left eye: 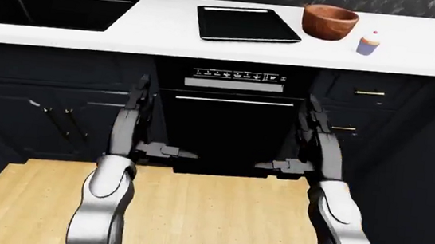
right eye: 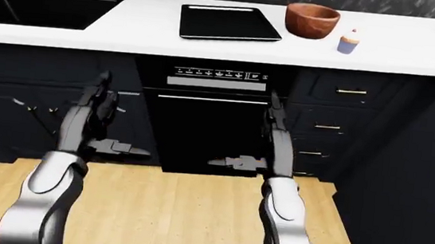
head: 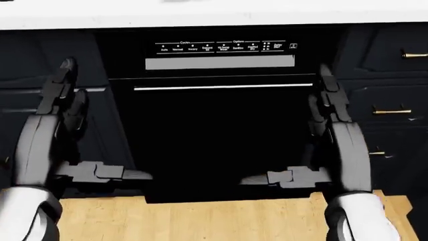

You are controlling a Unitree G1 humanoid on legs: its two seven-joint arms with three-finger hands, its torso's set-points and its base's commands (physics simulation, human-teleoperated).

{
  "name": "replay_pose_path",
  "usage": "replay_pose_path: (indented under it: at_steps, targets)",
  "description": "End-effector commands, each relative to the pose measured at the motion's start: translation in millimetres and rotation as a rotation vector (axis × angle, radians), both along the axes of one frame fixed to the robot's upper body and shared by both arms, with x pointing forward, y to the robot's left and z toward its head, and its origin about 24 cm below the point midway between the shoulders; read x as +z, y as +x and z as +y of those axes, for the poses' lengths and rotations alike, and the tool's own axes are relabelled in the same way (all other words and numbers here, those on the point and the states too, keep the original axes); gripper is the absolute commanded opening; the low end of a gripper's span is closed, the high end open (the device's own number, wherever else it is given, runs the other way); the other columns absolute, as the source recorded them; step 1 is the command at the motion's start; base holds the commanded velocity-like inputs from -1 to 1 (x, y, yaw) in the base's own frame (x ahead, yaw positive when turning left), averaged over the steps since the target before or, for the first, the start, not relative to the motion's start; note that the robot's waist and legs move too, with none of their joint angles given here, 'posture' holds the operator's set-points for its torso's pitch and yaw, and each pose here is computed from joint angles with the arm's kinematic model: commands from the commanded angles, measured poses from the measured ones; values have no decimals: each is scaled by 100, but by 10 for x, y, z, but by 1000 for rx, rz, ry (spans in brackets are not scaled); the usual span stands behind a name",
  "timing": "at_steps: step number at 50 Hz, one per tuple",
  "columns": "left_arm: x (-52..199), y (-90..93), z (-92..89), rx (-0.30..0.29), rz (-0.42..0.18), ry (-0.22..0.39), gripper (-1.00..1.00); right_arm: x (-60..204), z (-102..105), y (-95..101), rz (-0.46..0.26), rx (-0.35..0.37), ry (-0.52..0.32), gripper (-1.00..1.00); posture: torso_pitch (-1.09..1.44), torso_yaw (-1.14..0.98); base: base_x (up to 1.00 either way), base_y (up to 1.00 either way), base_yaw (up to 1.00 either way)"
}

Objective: Pick up the bowl with donut and place it on the tray. Pick up the cupcake and place it on the tray.

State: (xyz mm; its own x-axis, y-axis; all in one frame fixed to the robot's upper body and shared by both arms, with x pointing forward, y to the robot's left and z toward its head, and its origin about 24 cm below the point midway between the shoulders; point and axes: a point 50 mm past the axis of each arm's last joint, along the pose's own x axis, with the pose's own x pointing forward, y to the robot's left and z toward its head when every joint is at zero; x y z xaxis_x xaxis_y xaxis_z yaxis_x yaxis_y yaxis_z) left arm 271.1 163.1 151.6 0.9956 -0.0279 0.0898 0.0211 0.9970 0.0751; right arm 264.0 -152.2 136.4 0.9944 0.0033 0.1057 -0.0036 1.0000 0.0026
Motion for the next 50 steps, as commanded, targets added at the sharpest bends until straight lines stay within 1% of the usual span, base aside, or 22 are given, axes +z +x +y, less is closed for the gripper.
replay_pose_path:
  at_steps: [1,2,4,9,20,21,33,35,38,50]
  targets:
    - [262,5,-22,-9,-69,7,100,230,36,7,-64,17,5,100,0,0,0,0,0]
    - [348,24,-23,-12,-81,13,100,329,51,17,-74,23,2,100,0,0,0,0,0]
    - [439,39,2,-4,-97,16,100,429,61,29,-89,28,1,100,0,0,0,-9,0]
    - [590,20,120,27,-127,13,100,510,60,26,-105,25,13,100,0,0,0,-47,0]
    - [624,7,136,26,-132,7,100,501,37,14,-109,21,14,100,0,0,0,-62,0]
    - [602,32,148,28,-129,5,100,481,27,9,-107,17,17,100,0,0,0,-62,0]
    - [646,73,185,30,-133,8,100,502,4,12,-119,15,20,100,0,0,0,-45,0]
    - [648,75,189,32,-138,4,100,496,13,11,-119,20,19,100,0,0,0,-23,0]
    - [572,80,196,33,-129,0,100,472,34,10,-113,27,17,100,0,0,0,-48,0]
    - [602,50,195,28,-130,3,100,519,51,-6,-124,34,13,100,0,0,0,-58,0]
